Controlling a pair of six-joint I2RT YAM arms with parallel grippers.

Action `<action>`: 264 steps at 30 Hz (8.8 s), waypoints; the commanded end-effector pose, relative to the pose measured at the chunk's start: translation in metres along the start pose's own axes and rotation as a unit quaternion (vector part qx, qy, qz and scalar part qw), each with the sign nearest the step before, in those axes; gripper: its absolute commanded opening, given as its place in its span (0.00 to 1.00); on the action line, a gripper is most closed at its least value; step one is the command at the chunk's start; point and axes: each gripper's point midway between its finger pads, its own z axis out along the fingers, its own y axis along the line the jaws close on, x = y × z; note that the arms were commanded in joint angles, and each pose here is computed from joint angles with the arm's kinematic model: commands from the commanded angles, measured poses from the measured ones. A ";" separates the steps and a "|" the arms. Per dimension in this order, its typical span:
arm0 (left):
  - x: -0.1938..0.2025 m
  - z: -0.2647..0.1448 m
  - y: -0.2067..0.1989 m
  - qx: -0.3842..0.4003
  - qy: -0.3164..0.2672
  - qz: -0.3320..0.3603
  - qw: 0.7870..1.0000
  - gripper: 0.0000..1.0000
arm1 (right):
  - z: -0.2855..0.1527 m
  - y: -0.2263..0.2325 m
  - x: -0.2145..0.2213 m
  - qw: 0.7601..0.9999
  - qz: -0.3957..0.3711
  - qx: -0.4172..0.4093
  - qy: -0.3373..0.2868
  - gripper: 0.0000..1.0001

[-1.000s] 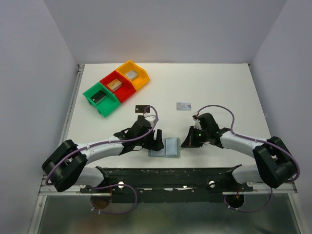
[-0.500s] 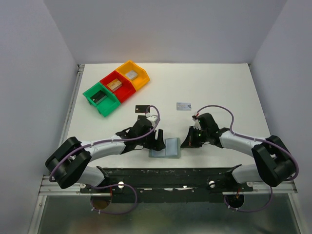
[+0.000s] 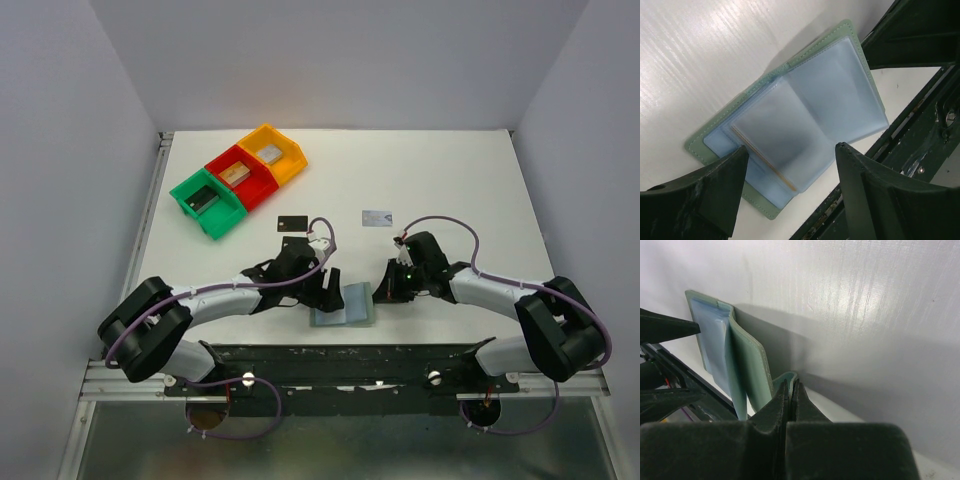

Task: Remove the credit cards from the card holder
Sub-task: Remove the credit card from the card holder.

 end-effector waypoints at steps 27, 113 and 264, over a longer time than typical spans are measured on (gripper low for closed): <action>-0.024 0.003 -0.035 0.042 -0.010 0.056 0.997 0.80 | -0.001 0.005 -0.002 1.000 -0.009 -0.001 -0.002 0.02; -0.015 -0.009 0.025 -0.105 -0.051 -0.005 0.993 0.65 | 0.020 0.038 -0.006 0.994 -0.006 -0.093 0.052 0.40; 0.014 0.023 0.039 -0.072 -0.032 -0.060 0.995 0.00 | 0.023 0.080 -0.001 0.977 0.011 -0.206 0.045 0.38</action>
